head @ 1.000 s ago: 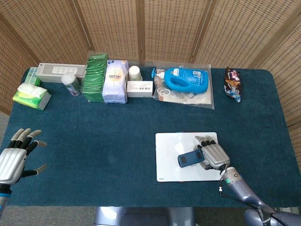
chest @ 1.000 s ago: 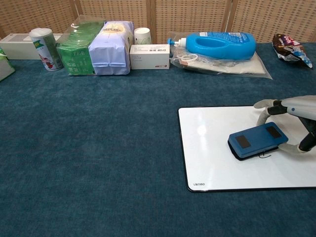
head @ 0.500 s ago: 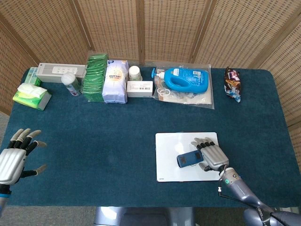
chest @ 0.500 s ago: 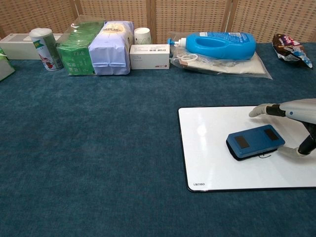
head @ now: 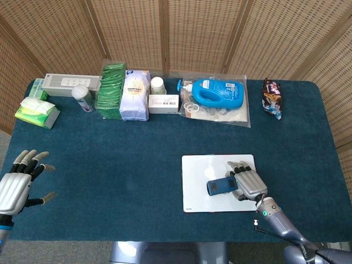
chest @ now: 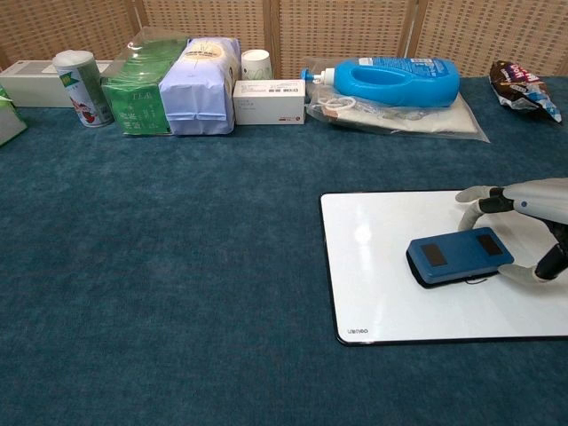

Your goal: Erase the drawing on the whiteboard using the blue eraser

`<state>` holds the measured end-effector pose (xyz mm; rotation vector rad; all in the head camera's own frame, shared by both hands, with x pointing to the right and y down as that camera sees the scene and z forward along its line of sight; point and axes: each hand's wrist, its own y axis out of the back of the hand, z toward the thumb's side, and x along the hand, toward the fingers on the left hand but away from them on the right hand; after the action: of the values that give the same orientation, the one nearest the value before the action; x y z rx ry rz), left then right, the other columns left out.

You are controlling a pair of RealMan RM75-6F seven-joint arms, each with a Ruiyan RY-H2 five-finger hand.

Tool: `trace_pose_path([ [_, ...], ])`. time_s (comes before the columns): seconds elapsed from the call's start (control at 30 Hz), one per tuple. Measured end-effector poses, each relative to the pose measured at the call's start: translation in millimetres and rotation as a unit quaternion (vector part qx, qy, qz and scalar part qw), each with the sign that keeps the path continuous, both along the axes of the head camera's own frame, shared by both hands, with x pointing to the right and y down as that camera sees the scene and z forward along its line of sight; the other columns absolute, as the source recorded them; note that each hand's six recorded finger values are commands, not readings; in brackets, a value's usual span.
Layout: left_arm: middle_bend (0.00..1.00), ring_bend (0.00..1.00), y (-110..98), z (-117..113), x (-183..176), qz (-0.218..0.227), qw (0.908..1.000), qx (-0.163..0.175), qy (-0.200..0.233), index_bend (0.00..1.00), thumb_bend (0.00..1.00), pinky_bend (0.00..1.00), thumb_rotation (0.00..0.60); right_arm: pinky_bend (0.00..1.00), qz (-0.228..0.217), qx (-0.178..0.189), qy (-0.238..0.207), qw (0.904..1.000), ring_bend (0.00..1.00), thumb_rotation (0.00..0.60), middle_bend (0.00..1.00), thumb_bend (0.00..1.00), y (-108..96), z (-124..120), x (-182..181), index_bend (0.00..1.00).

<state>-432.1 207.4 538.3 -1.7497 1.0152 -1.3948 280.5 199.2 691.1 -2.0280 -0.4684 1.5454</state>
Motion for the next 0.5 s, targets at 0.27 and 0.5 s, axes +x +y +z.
trace_pose_path([
  [0.27,0.16,0.09,-0.2,0.6,-1.8,-0.002,1.0000,-0.001,-0.001,0.36,0.17,0.00,0.600,0.00,0.003,0.002,-0.004,1.0000,0.00,0.600,0.00,0.39,-0.7,1.7,-3.2,0.34],
  [0.5,0.16,0.09,-0.5,1.1,-2.8,-0.003,1.0000,-0.001,-0.001,0.36,0.17,0.00,0.600,0.00,0.009,0.008,-0.014,0.9998,0.00,0.600,0.00,0.39,-4.8,-0.1,-6.7,0.52],
])
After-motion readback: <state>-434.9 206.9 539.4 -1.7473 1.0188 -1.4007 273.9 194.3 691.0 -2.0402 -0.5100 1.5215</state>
